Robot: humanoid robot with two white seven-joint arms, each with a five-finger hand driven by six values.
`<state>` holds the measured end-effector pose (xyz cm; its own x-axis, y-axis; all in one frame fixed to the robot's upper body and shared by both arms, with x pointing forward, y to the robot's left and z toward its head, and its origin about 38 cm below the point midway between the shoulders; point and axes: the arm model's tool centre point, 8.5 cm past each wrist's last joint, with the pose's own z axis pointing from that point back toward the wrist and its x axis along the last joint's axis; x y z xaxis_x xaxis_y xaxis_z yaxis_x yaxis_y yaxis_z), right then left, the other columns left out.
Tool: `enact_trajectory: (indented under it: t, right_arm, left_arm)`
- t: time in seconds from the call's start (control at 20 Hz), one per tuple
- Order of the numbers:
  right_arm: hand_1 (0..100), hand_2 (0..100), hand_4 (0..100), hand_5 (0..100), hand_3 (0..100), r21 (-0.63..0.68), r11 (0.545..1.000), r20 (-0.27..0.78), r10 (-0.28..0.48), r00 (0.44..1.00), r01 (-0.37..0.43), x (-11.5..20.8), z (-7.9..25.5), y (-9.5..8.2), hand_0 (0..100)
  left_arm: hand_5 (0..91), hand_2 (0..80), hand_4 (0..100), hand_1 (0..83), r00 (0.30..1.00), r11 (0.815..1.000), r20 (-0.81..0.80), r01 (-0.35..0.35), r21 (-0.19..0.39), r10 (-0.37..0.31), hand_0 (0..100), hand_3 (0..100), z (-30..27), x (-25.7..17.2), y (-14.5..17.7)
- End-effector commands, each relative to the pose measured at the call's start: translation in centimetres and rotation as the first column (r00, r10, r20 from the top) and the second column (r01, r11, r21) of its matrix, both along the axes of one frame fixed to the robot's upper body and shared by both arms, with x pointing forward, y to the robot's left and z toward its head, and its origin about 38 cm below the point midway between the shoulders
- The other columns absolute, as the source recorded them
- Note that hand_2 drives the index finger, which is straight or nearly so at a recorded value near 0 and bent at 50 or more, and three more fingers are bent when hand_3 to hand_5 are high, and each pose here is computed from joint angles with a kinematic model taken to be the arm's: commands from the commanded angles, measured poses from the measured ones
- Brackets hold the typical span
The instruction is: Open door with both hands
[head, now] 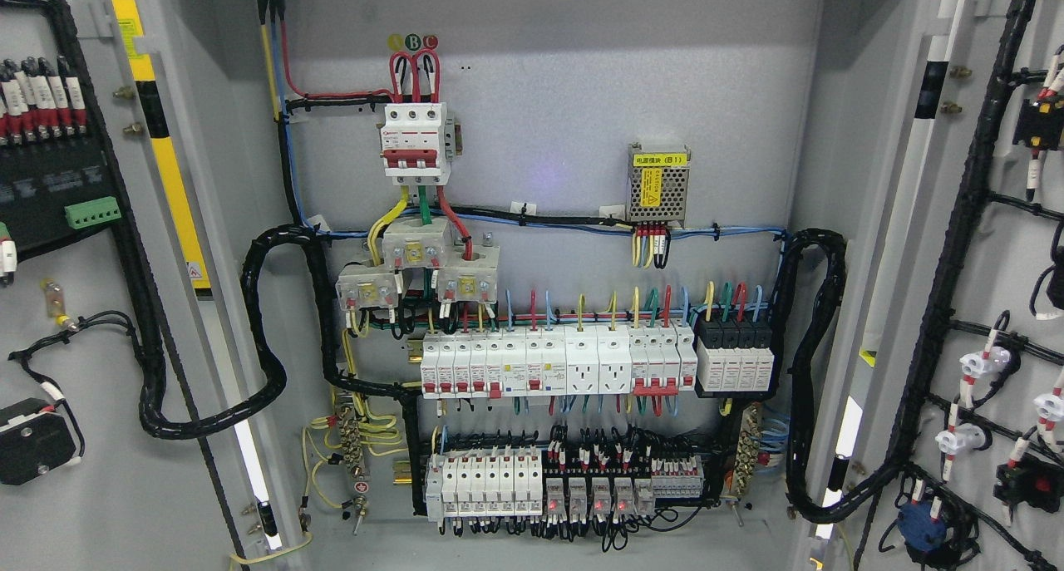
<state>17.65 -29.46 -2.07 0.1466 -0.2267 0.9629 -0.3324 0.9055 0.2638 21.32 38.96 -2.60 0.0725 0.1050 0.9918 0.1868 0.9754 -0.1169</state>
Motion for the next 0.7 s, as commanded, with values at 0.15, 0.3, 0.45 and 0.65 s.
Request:
enact_trajectory:
  t: [0.15,0.3,0.45,0.65]
  right_arm:
    - [0,0,0,0,0,-0.04,0.996,-0.579,0.043,0.814,-0.081,-12.5,-16.1,3.4,22]
    - [0,0,0,0,0,-0.091,0.99,-0.69,0.016,0.724,-0.109,-14.6,-19.2,3.6,22]
    - [0,0,0,0,0,-0.17,0.983,-0.778,-0.092,0.621,-0.068,-16.4,-21.3,2.5,22]
    - [0,0,0,0,0,-0.235,0.959,-0.848,-0.123,0.516,-0.157,-18.0,-22.5,1.9,21]
  left_arm:
    - [0.0,0.0,0,0.0,0.658,0.941,-0.753,-0.26,-0.216,0.009,0,0,-20.5,-11.7,-9.0]
    - [0.0,0.0,0,0.0,0.606,0.948,-0.795,-0.239,-0.21,-0.023,0,0,-20.9,-13.5,-9.5]
    - [0.0,0.0,0,0.0,0.497,0.98,-0.857,-0.053,-0.19,-0.139,0,0,-21.4,-16.9,-10.7]
    - [0.0,0.0,0,0.0,0.33,0.997,-0.942,-0.004,-0.074,-0.069,0,0,-21.9,-21.7,-10.0]
